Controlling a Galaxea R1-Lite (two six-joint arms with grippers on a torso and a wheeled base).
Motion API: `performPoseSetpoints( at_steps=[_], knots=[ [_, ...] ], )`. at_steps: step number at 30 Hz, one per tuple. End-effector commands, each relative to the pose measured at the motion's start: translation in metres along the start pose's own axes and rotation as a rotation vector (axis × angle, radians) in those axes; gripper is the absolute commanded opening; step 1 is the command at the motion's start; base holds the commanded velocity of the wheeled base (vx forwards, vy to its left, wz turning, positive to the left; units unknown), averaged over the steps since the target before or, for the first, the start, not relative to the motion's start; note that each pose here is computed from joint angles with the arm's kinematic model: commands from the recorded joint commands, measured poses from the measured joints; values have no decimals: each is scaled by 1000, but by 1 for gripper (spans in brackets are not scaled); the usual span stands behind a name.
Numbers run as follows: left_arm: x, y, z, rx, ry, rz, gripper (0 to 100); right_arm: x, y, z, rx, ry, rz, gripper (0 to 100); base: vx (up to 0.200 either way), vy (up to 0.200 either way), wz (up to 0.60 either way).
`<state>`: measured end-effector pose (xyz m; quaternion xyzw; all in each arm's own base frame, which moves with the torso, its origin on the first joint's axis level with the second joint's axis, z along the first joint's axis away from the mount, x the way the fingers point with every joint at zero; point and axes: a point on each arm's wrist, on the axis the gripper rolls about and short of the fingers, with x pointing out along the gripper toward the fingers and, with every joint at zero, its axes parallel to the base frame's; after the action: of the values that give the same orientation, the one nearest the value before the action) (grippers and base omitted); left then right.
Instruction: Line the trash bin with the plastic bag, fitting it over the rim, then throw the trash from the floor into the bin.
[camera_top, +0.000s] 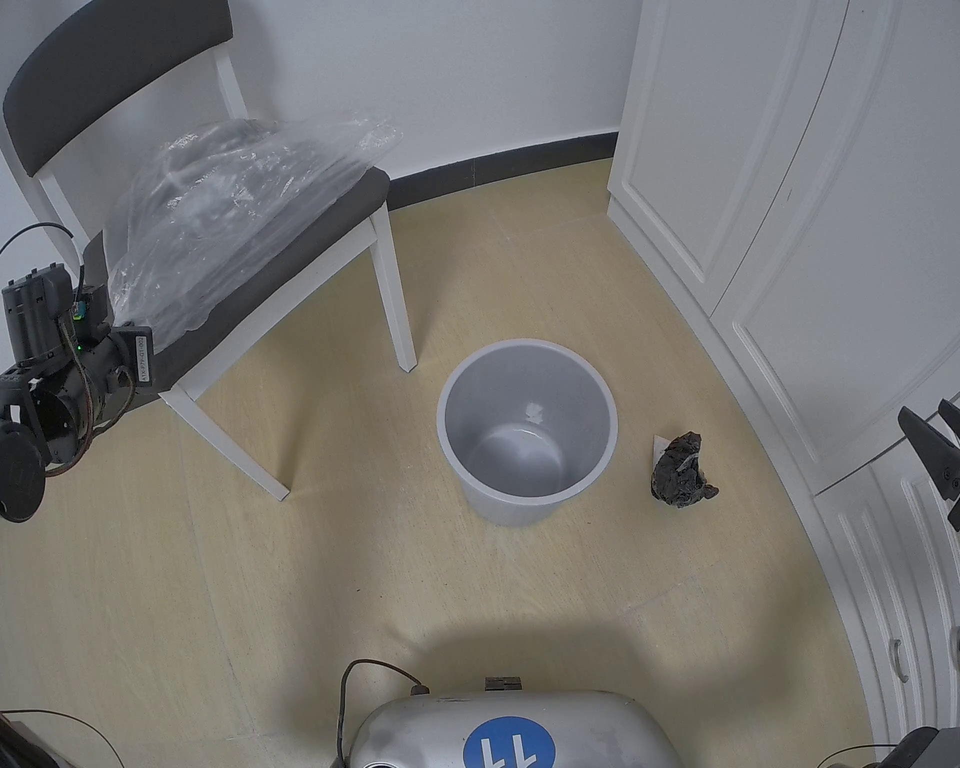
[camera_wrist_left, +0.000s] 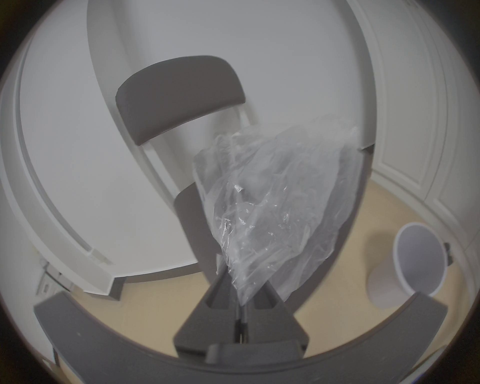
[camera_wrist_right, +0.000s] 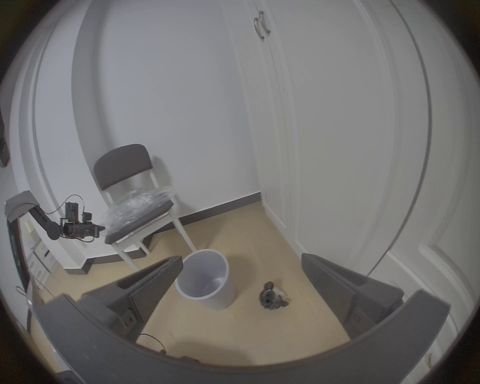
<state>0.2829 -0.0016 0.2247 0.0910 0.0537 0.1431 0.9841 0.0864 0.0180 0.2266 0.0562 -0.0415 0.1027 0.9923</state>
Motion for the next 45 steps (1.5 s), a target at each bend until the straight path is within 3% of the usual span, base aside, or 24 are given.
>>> performPoseSetpoints(
  at_steps=[1,3,6,11,19,21,27,34,40,45],
  knots=[
    [-39,-12,20,-54,-91,-105,0,10,9,-3,30,31,60,100,0,0,0],
    [-51,-15,25,-62,-118,-144,0,13,13,-4,35,33,76,100,0,0,0],
    [-79,-23,39,-81,-193,-271,0,31,36,-10,68,53,153,100,0,0,0],
    [-109,-37,51,-102,-264,-419,0,75,62,-25,137,49,116,100,0,0,0],
    [-148,-50,64,-129,-348,-612,0,97,71,-38,255,41,134,100,0,0,0],
    [-162,-55,68,-137,-368,-681,0,99,73,-36,304,52,191,100,0,0,0],
    [-177,-61,69,-138,-381,-766,0,102,74,-38,314,63,207,100,0,0,0],
    [-186,-61,66,-76,-418,-851,0,100,67,-38,315,68,224,100,0,0,0],
    [-191,-55,62,-11,-383,-931,0,103,63,-40,323,78,204,100,0,0,0],
    [-193,-56,62,40,-423,-974,0,102,56,-49,316,131,248,100,0,0,0]
  ],
)
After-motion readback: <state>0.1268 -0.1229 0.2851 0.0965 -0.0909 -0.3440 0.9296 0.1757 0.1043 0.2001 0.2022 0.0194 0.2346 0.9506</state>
